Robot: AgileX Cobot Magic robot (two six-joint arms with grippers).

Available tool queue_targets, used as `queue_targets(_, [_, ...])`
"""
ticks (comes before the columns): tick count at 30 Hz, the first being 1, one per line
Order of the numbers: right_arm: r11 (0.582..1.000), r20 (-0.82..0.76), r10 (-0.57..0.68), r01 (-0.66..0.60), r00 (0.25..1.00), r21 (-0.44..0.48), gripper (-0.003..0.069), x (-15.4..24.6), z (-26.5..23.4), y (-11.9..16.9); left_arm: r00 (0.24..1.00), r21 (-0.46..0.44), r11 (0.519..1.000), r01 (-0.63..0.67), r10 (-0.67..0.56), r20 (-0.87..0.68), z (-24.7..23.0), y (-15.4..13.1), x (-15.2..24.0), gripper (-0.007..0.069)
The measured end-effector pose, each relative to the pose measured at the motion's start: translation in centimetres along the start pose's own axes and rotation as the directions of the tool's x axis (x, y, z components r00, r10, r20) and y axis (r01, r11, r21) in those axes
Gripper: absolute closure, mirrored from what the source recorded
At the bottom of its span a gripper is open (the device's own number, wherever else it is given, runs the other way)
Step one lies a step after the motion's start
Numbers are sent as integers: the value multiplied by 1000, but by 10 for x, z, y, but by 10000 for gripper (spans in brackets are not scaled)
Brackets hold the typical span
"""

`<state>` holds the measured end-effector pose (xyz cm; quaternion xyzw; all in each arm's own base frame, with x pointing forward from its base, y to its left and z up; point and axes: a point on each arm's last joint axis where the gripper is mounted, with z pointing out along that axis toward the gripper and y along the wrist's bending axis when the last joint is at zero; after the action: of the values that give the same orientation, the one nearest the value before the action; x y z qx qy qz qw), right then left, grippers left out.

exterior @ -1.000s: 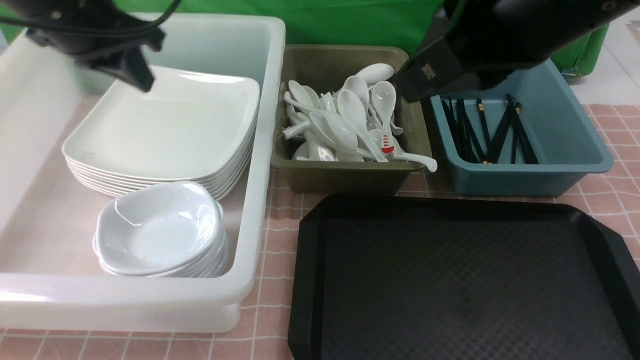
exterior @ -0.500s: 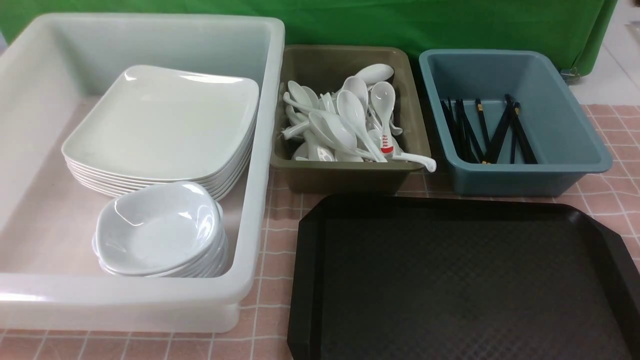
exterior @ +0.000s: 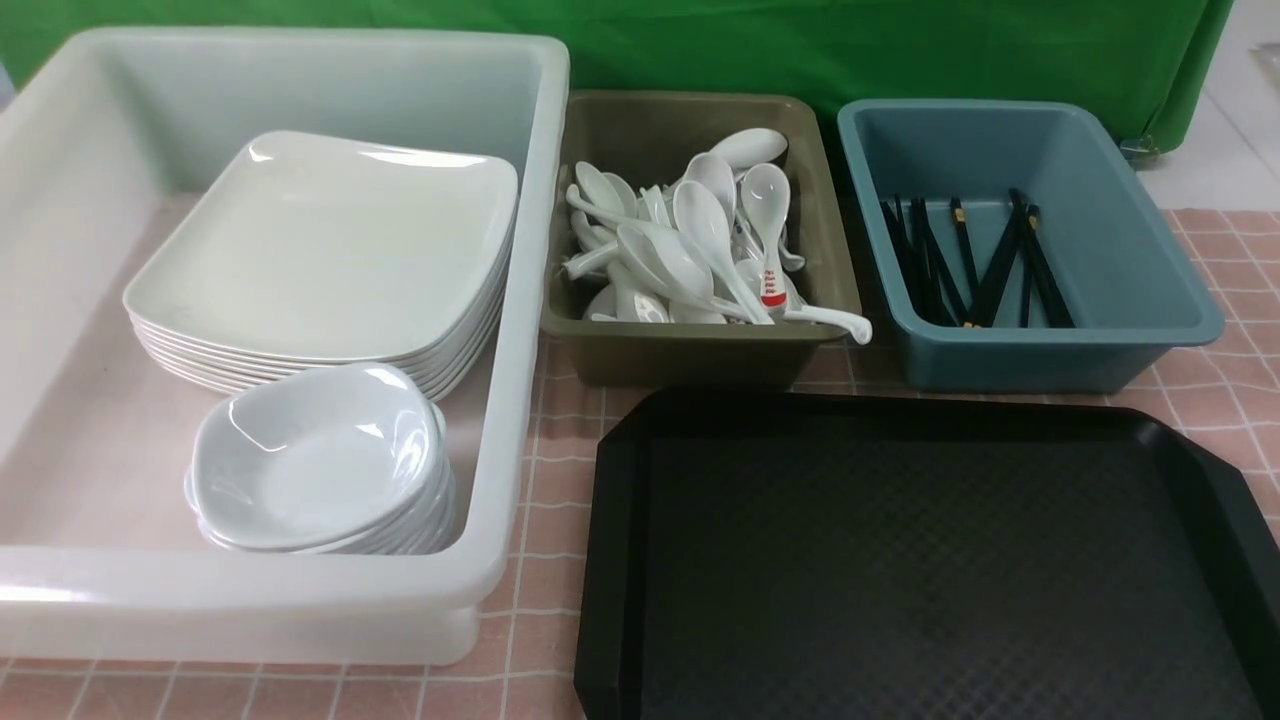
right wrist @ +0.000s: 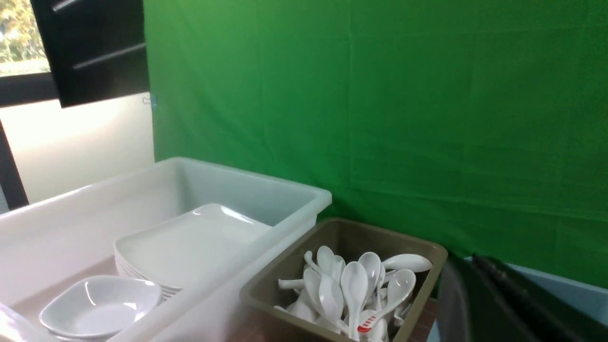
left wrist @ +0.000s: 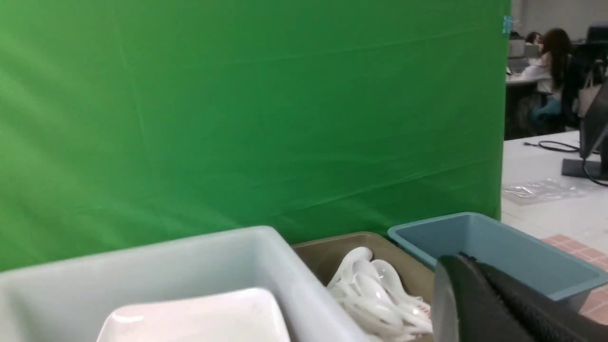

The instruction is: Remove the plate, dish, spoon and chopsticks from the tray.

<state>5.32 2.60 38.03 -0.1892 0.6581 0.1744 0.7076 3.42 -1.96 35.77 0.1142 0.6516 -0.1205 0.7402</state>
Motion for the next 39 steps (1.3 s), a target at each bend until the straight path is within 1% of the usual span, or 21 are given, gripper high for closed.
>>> queue_targets(3, [1000,28,-2,2,1000,-3,629,17,-13,0,1000,-9,1000,1,-1,0,-7,0,24,627])
queue_targets(6, [1000,64,0,1,998,-3,629,26,-25,-1,1000,-12,1000,9,-10,-15,-7,0,40,626])
queue_targets(13, [1000,97,0,0,995,-2,610,26,-32,-2,1000,-23,1000,16,-16,-23,-5,2,50,598])
queue_targets(15, [1000,99,0,0,995,-2,586,25,-32,-2,1000,-24,1000,17,-17,-22,-4,2,50,576])
queue_targets(16, [1000,100,0,0,995,-3,564,25,-32,-2,1000,-24,1000,19,-20,-21,-4,2,50,541])
queue_targets(17, [1000,101,0,0,995,-3,551,25,-32,-2,1000,-24,1000,19,-19,-20,-4,2,50,524])
queue_targets(19, [1000,101,0,0,995,-3,540,25,-32,-2,1000,-25,1000,15,-16,-18,-4,2,50,500])
queue_targets(21, [1000,101,0,0,995,-3,519,25,-32,-2,1000,-30,999,12,-12,-7,-4,2,48,435])
queue_targets(23, [1000,101,0,0,995,-3,505,25,-32,-2,1000,-32,999,7,-7,-5,-4,3,48,386])
queue_targets(24, [1000,101,-1,1,995,-3,503,25,-32,-2,1000,-32,999,7,-7,-5,-4,3,48,382])
queue_targets(26, [1000,101,-1,1,995,-3,498,25,-32,-2,1000,-33,999,5,-5,-3,-5,3,48,390])
queue_targets(27, [1000,101,-1,1,995,-3,496,25,-32,-2,1000,-35,999,5,-5,0,-5,3,48,437])
queue_targets(28, [1000,101,-1,1,995,-3,494,25,-32,-2,1000,-37,999,4,-4,5,-5,3,47,461])
queue_targets(29, [1000,101,-1,1,995,-3,492,25,-32,-2,1000,-40,999,4,-3,11,-5,3,47,518])
queue_targets(30, [1000,101,-1,1,995,-3,490,25,-32,-2,1000,-42,999,4,-3,16,-5,3,46,554])
queue_targets(31, [1000,101,-1,1,995,-3,487,25,-32,-2,1000,-44,999,2,-1,20,-5,4,46,587])
queue_targets(32, [1000,101,-1,1,995,-3,484,25,-32,-2,1000,-46,999,1,0,24,-5,4,46,603])
queue_targets(34, [1000,102,-1,1,995,-3,476,25,-32,-2,999,-51,999,-16,17,27,-5,4,45,624])
queue_targets(39, [1000,102,0,0,995,-3,459,25,-32,-2,997,-54,995,-81,81,-5,-4,5,48,627])
